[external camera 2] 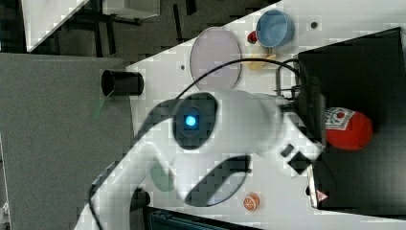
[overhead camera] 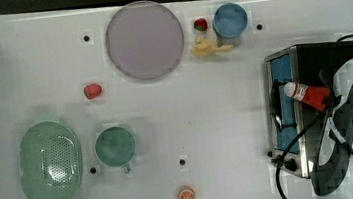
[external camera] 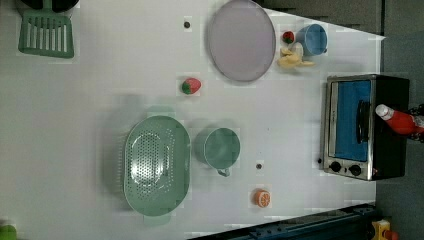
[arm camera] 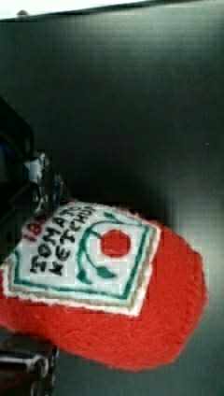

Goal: Pick Ketchup from oven and place it on table.

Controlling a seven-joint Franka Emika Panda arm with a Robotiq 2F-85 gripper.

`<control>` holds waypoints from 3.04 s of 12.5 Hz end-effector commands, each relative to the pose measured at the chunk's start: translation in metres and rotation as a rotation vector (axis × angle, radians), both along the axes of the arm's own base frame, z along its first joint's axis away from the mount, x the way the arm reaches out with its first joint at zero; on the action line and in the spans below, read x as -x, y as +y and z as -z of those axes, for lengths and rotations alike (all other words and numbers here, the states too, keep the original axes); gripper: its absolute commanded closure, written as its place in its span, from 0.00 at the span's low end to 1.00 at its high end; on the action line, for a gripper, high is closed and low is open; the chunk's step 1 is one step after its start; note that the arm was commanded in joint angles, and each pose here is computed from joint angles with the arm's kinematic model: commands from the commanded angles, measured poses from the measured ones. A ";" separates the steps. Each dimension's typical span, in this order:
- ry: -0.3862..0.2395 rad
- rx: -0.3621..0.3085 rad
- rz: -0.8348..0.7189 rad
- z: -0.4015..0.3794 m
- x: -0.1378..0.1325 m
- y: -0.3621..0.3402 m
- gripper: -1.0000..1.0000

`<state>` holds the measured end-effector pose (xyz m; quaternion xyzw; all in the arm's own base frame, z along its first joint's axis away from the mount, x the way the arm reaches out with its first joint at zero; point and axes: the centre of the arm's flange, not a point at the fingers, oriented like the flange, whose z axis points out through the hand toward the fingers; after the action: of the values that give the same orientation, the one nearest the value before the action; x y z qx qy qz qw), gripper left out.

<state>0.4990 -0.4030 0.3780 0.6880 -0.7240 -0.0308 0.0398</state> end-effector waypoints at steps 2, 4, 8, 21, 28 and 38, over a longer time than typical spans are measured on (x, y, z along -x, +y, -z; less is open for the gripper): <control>-0.169 0.009 -0.219 -0.126 -0.066 0.104 0.36; -0.201 -0.018 -0.308 -0.151 -0.079 0.155 0.36; -0.209 -0.079 -0.478 -0.175 -0.096 0.252 0.36; 0.002 -0.109 -0.748 -0.026 -0.080 0.406 0.36; 0.076 -0.096 -0.713 0.113 -0.040 0.389 0.36; -0.028 -0.038 -0.700 0.123 -0.054 0.389 0.00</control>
<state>0.5277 -0.0041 0.1967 0.8999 -0.4270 -0.0669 0.0585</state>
